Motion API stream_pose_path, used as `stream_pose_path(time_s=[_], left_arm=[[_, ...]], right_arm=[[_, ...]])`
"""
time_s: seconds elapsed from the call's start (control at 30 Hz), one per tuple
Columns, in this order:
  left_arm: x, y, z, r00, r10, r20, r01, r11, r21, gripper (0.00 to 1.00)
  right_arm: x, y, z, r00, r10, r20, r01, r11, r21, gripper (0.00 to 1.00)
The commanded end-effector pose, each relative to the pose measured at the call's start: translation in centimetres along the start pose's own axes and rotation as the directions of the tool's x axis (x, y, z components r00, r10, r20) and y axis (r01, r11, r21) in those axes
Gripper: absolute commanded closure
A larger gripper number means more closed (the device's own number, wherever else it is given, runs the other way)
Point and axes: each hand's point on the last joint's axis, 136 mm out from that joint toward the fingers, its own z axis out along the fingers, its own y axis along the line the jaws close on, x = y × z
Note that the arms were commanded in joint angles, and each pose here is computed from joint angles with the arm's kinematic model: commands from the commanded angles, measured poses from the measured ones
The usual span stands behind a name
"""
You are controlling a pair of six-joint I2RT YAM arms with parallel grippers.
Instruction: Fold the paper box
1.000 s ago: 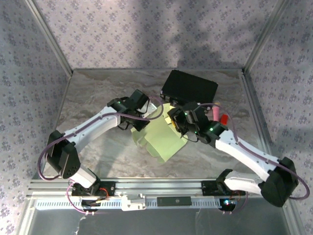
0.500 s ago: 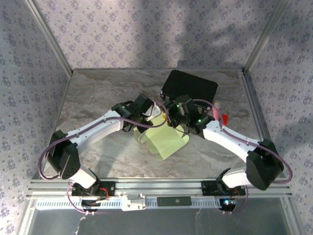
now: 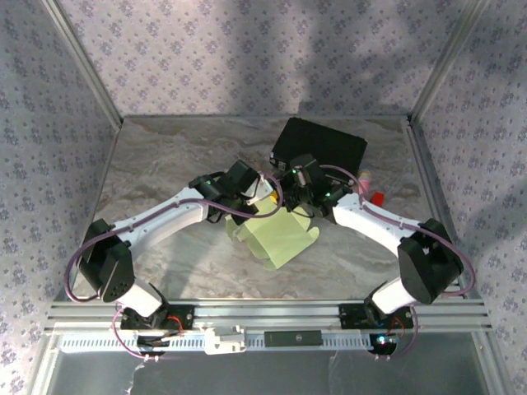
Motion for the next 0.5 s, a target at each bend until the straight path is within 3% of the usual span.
stream_pose_path(time_s=[0.0,0.1,0.17,0.33,0.4,0.47], left_arm=[[-1.3,-0.2,-1.1,0.998,0.026,0.061,-0.026,1.000,0.003,0.99],[-1.3,-0.2,-1.0,0.998,0.027,0.056,-0.027,1.000,0.001,0.97],[-1.4,-0.2,-0.9,0.998,0.023,0.059,-0.023,1.000,0.004,0.92],[-2.1,-0.3,-2.1,0.993,-0.032,0.115,0.031,0.999,0.017,0.62],[-2.4,-0.2,-3.6,0.980,-0.099,0.170,0.096,0.995,0.026,0.53],[-3.1,0.6,-6.2,0.933,-0.240,0.268,0.230,0.971,0.071,0.45]], right_arm=[[0.4,1.2,-0.2,1.000,-0.006,-0.016,0.006,1.000,-0.022,0.72],[0.6,1.0,-0.2,1.000,-0.014,-0.020,0.013,1.000,-0.014,0.73],[0.5,0.8,-0.3,1.000,-0.014,-0.013,0.014,1.000,-0.009,0.80],[-0.2,-0.4,-0.4,1.000,-0.005,0.002,0.005,1.000,0.010,0.93],[-0.6,-0.8,-0.4,1.000,0.001,0.007,-0.001,1.000,0.009,0.97],[-0.9,-0.9,-0.6,1.000,0.010,0.009,-0.010,1.000,-0.003,1.00]])
